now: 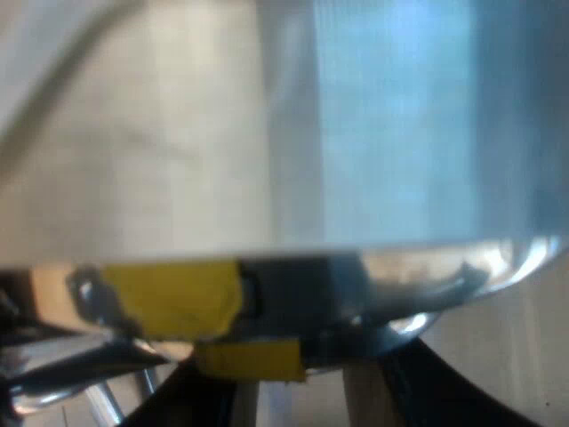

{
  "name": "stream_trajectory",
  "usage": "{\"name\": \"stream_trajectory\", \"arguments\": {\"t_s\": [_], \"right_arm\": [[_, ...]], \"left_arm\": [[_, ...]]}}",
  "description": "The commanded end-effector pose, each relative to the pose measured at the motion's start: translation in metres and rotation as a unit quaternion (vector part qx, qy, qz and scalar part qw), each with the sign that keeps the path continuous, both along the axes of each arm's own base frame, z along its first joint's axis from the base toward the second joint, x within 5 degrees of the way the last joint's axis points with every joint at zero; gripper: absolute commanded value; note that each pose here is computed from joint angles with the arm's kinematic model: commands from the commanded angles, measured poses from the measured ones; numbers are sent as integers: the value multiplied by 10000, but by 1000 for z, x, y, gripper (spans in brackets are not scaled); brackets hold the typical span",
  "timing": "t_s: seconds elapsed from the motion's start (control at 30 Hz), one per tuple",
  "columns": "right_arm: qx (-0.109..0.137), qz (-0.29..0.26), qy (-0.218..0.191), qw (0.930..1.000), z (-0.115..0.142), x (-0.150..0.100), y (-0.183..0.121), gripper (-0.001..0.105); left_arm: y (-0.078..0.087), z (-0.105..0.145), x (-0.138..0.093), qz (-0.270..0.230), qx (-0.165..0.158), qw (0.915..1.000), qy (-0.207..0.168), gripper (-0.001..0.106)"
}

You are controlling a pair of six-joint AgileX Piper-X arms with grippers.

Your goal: Put the handle in the coffee machine

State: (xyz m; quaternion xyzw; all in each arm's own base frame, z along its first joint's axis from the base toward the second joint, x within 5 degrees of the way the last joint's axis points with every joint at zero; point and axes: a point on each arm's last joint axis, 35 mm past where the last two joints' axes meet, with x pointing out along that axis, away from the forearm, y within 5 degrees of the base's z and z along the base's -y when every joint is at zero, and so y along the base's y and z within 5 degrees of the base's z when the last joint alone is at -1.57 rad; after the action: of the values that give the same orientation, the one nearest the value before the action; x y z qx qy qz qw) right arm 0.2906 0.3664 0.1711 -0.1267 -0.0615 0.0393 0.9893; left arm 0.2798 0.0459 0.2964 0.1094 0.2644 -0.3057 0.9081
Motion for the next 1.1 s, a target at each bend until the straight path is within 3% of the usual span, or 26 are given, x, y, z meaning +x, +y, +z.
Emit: {"name": "stream_trajectory", "arguments": {"t_s": [0.03, 0.33, 0.7, 1.1], "right_arm": [[773, 86, -655, 9948, 49, 3, -2, 26], [773, 86, -655, 9948, 49, 3, -2, 26], [773, 86, -655, 9948, 49, 3, -2, 26], [773, 86, -655, 9948, 49, 3, -2, 26]], "left_arm": [[-8, 0, 6, -30, 102, 9999, 39, 1], [-15, -11, 4, -159, 62, 9987, 484, 1], [-22, -6, -7, -630, -565, 9912, 1022, 1], [-56, -16, -21, -1335, -83, 9775, 1631, 1]]}}
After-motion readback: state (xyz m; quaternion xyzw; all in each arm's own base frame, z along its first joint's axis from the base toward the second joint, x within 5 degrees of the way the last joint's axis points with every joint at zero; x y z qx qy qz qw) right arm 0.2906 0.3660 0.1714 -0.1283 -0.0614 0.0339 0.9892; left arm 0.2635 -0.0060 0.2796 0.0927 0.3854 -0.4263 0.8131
